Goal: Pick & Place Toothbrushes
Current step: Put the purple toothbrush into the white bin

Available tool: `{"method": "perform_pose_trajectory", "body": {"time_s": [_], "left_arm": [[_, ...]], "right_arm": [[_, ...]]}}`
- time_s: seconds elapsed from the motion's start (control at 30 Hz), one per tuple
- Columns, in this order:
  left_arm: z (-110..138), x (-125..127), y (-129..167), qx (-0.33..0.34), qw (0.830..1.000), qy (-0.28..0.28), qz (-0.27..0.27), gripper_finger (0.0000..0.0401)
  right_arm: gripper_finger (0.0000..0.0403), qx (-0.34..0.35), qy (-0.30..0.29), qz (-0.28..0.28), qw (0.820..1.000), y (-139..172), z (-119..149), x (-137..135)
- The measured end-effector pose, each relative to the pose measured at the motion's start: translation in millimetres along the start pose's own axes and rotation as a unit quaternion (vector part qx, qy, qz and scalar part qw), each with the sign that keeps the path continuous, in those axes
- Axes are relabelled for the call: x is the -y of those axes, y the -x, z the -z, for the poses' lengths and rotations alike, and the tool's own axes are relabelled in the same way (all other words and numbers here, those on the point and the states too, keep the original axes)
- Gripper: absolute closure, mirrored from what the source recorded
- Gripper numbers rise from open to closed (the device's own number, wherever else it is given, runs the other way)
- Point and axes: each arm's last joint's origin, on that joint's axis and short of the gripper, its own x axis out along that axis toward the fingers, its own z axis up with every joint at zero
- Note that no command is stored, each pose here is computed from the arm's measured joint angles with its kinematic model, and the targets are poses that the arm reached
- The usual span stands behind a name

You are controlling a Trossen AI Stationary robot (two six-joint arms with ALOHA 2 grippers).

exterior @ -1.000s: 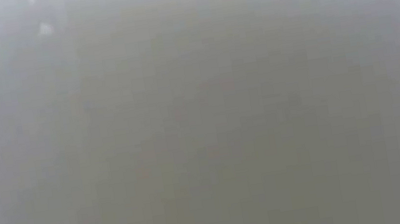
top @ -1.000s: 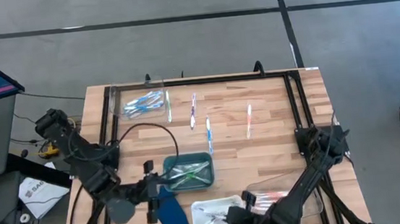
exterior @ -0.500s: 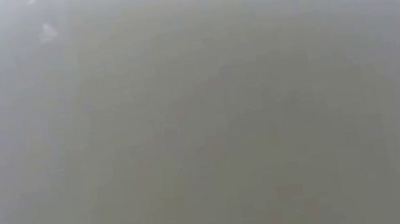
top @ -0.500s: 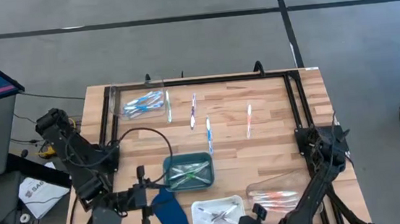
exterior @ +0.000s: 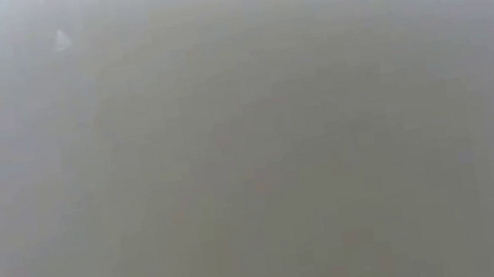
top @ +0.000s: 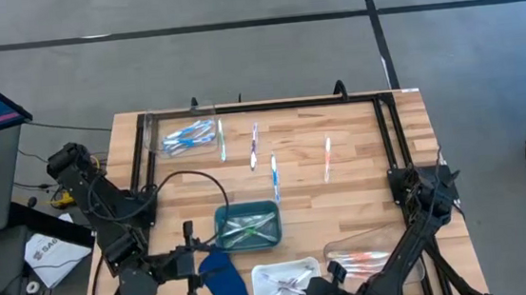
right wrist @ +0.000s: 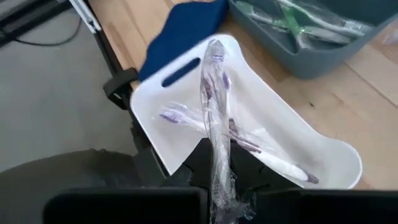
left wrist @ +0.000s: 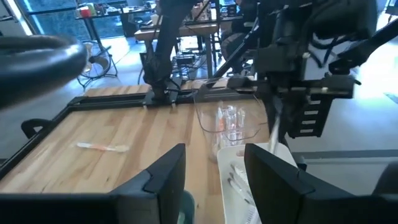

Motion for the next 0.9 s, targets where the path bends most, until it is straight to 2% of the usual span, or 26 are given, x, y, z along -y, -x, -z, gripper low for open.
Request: {"method": "perform_pose_trajectory", "body": {"time_s": [0.23, 0.9], "left_arm": [[4.9, 1.8, 1.3, -0.002, 1.0, 0.003, 0.006, 0.0243], [7.3, 4.7, 3.6, 0.001, 1.0, 0.02, 0.02, 0.0243]], "right_arm": [[0.0386, -0.029, 0.005, 0.02, 0.999, -20.6, 5.9, 9.6], [0.0376, -0.034, 0.0, 0.016, 0.999, -32.5, 14.0, 12.7]]}}
